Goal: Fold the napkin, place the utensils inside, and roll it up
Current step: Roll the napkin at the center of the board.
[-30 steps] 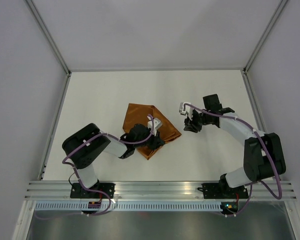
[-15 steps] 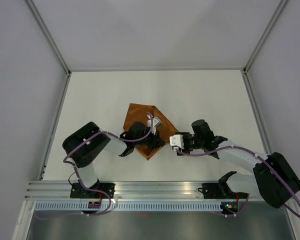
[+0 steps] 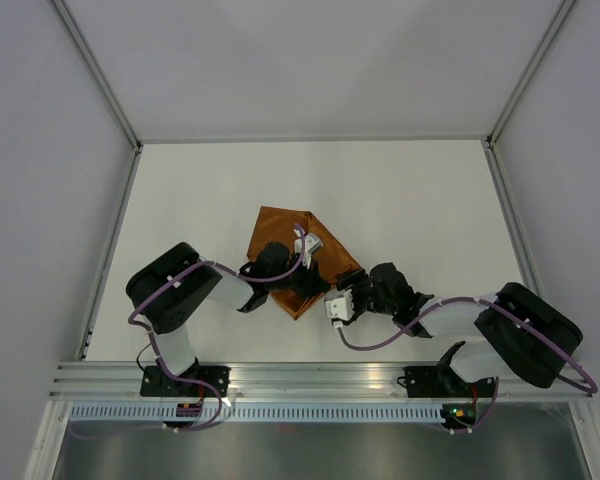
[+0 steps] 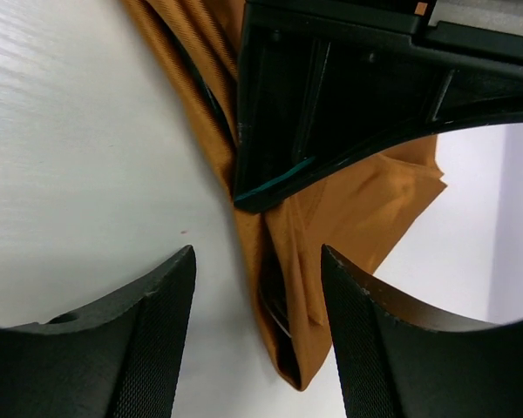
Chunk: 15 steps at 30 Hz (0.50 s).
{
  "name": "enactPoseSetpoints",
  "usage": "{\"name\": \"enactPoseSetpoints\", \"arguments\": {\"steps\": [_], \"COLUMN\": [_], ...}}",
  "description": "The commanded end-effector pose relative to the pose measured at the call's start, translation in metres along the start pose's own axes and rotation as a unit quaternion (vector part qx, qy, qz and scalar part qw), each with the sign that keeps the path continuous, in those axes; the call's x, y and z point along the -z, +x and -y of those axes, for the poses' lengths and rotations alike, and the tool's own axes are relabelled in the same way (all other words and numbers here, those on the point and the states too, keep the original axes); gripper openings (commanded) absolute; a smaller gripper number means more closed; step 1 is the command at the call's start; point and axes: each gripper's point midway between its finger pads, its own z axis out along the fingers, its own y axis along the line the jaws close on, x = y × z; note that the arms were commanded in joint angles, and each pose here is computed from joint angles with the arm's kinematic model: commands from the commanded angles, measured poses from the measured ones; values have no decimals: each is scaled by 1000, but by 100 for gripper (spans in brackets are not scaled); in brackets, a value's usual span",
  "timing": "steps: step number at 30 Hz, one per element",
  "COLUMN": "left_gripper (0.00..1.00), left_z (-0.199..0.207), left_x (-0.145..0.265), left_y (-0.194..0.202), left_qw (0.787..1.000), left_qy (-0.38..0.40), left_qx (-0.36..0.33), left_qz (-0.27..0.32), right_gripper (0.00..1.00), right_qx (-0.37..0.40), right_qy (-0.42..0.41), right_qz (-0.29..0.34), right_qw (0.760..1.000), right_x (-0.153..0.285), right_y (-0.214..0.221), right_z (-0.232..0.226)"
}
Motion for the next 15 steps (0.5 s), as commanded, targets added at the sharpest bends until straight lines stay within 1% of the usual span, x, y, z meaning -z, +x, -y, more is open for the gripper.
{"name": "enactPoseSetpoints", "arguments": {"steps": [1,6,10,15], "left_gripper": [2,2,2,2], "left_z": [-13,-14,-15,-15], "left_x": [13,15,17,17], "left_y": [68,66,65,66], "left_qw": [993,993,993,993], "left_qy": [-24,-19,-14,-10], "left_qx": [53,57,59,61], "left_qz": [-106,-102,-99,-100], "right_gripper": [66,64,56,52], "right_qx": [55,71,78,89], "right_qy": [65,51,36,23], "right_qz": [5,-2,-4,-11], "right_qw": [996,996,996,996], "right_x": [-3,-9,-11,-17], "right_y": [-6,0,2,7], "right_z": [27,17,9,0]}}
